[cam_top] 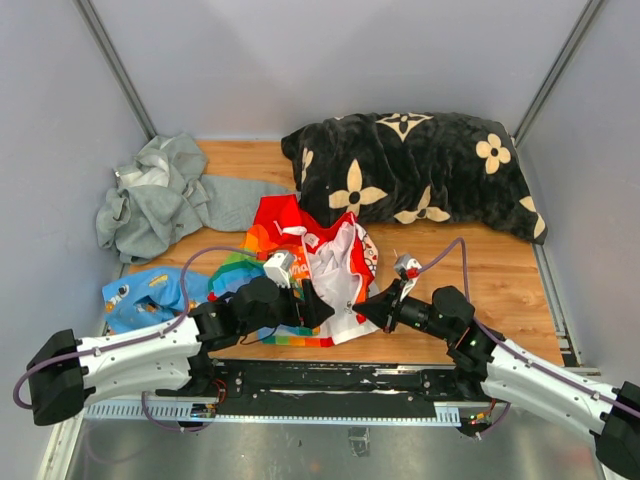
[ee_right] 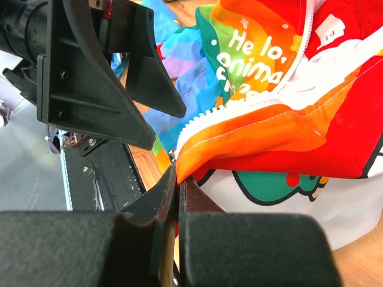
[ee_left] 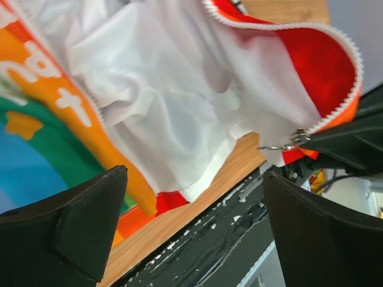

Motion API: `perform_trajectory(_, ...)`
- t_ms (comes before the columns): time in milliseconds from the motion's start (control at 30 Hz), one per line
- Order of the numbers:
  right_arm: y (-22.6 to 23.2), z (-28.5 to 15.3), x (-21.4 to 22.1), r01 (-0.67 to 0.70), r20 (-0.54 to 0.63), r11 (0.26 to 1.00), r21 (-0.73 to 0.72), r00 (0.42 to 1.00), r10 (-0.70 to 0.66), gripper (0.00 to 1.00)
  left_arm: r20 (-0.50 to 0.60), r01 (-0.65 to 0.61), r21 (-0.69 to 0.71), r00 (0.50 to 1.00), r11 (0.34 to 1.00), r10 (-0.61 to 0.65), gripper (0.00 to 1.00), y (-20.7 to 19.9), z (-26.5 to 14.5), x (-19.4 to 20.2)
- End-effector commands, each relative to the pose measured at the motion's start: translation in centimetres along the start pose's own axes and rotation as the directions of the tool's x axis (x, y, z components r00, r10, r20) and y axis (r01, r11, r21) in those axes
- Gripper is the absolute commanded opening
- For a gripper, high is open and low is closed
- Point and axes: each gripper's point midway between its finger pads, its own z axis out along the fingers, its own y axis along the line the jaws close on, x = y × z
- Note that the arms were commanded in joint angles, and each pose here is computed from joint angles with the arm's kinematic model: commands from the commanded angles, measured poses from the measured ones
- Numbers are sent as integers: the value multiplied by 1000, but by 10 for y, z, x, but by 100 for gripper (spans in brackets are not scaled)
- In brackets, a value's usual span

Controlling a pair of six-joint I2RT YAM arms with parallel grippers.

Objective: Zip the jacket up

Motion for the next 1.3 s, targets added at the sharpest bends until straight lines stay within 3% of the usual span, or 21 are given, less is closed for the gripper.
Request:
perform_trajectory(0, -10, -3, 4, 9, 0, 999, 42, 1000, -9, 1, -26, 27, -224, 999, 974, -34, 99, 31, -9, 1)
perform_trajectory(300, -10, -3, 5, 3, 5, 999, 36, 1000, -3, 1, -75, 31, -413, 995, 910, -68, 99, 48, -30, -4)
perform_trajectory(467, -10, -2, 6, -1, 1, 999, 36, 1000, 1, 1, -142, 59, -368, 983, 928, -119, 99, 31, -21, 8)
perform_trajectory(567, -10, -2, 7, -4, -1, 999, 37, 1000, 4, 1, -181, 90, -382, 969, 920, -170, 85, 30, -10, 21)
perform_trajectory(667, -10, -2, 7, -5, -2, 999, 35, 1000, 5, 1, -203, 89, -406, 962, 909, -185, 81, 31, -4, 27)
perform_trajectory(1000, -11, -5, 7, -15, 3, 999, 50, 1000, 15, 1, -235, 49, -436, 958, 899, -166, 52, 30, 16, 28)
perform_trajectory(1267, -11, -8, 6, -20, 13, 998, 52, 1000, 20, 1, -270, 15, -496, 948, 868, -170, 50, 45, 19, 40)
